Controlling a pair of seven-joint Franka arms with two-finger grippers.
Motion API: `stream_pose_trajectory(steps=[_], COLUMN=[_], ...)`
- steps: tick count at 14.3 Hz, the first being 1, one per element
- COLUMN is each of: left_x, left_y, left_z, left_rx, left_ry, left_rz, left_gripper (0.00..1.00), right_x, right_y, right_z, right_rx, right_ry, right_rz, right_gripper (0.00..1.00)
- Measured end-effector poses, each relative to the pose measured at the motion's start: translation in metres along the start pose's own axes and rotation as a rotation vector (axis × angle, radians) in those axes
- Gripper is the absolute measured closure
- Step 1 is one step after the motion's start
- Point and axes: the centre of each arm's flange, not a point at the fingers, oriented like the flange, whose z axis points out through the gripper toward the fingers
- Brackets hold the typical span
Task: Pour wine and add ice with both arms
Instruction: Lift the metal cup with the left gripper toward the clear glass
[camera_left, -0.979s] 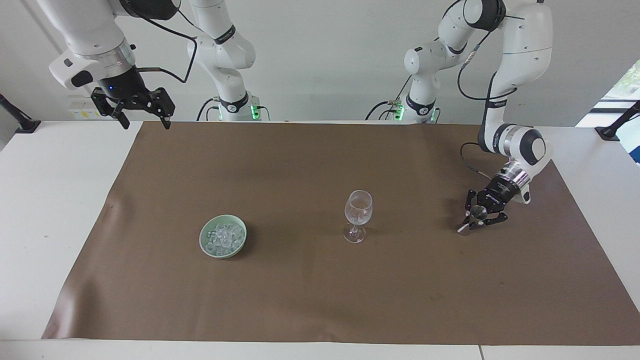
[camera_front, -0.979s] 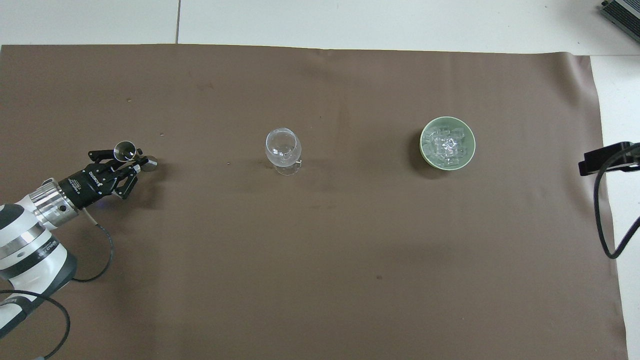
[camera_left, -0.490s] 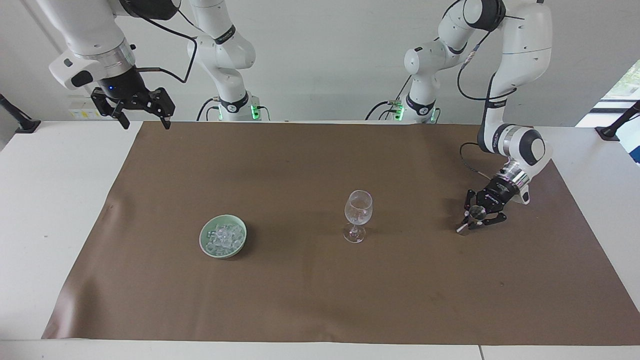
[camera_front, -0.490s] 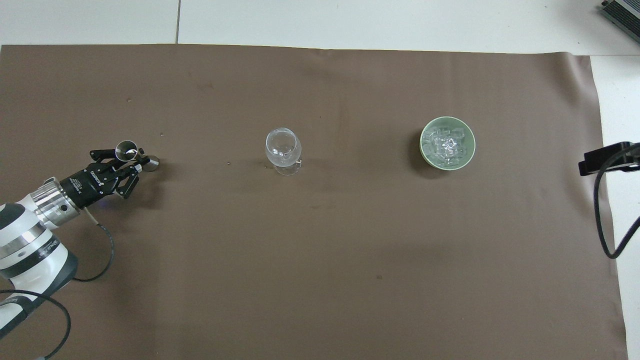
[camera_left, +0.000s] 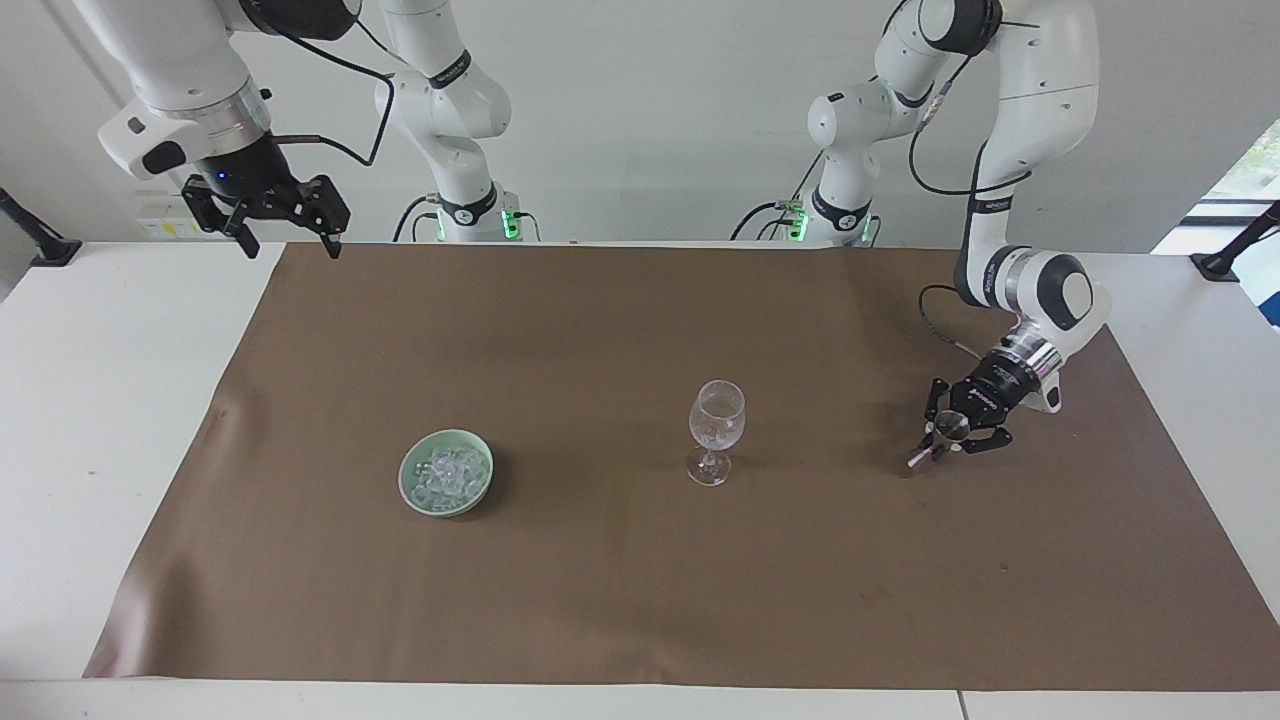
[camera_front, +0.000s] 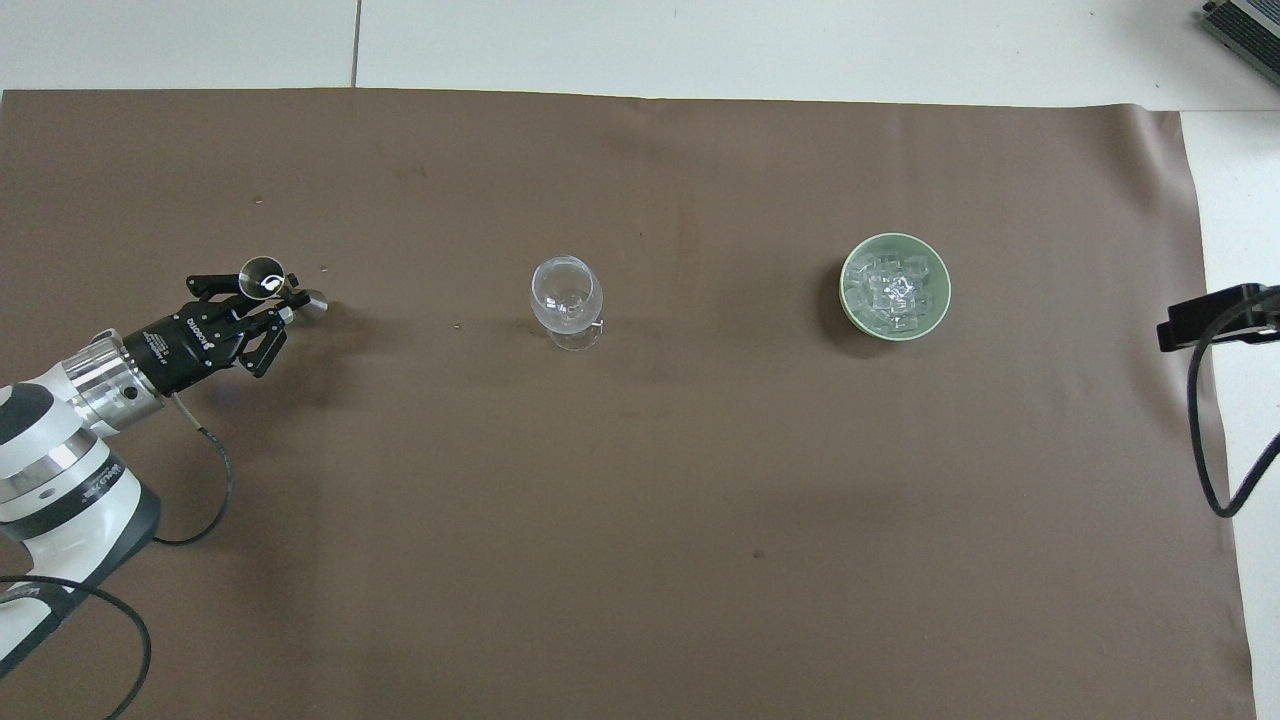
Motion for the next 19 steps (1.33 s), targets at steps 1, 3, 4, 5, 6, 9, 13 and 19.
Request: stream_pose_trajectory(steps=[1,3,4,5,6,9,13,19], left_x=[-0.012,-0.032,-0.041,-0.05,-0.058,-0.08,-0.109,-0.136], left_y=[-0.005,-0.017,-0.022,-0.025,-0.029,-0.039,-0.059,-0.091], left_z=[0.009,0.026,0.032,0.036,0.039,0.047,0.063,0.091], left_rx=[0.006,0.018,0.025,0.032,0.037,0.051,0.082,0.055], left_ry=[0.013,0.034,0.037,0.034,0.029,0.021,0.013,0.089], left_rz=[0.003,0.003,0.001,-0.003,-0.005,0.012,0.064,0.094], left_gripper=[0.78,0.78,0.78,0.78,0.78,0.78,0.78,0.78], right_x=[0.0,0.0,0.0,0.0,0.0,0.0,0.0,0.0], right_y=[0.0,0.0,0.0,0.0,0.0,0.0,0.0,0.0], right_z=[0.0,0.0,0.0,0.0,0.0,0.0,0.0,0.0], right_rx=[0.0,0.0,0.0,0.0,0.0,0.0,0.0,0.0], right_ry=[0.0,0.0,0.0,0.0,0.0,0.0,0.0,0.0], right_rz=[0.0,0.0,0.0,0.0,0.0,0.0,0.0,0.0], right_gripper=[0.0,0.0,0.0,0.0,0.0,0.0,0.0,0.0])
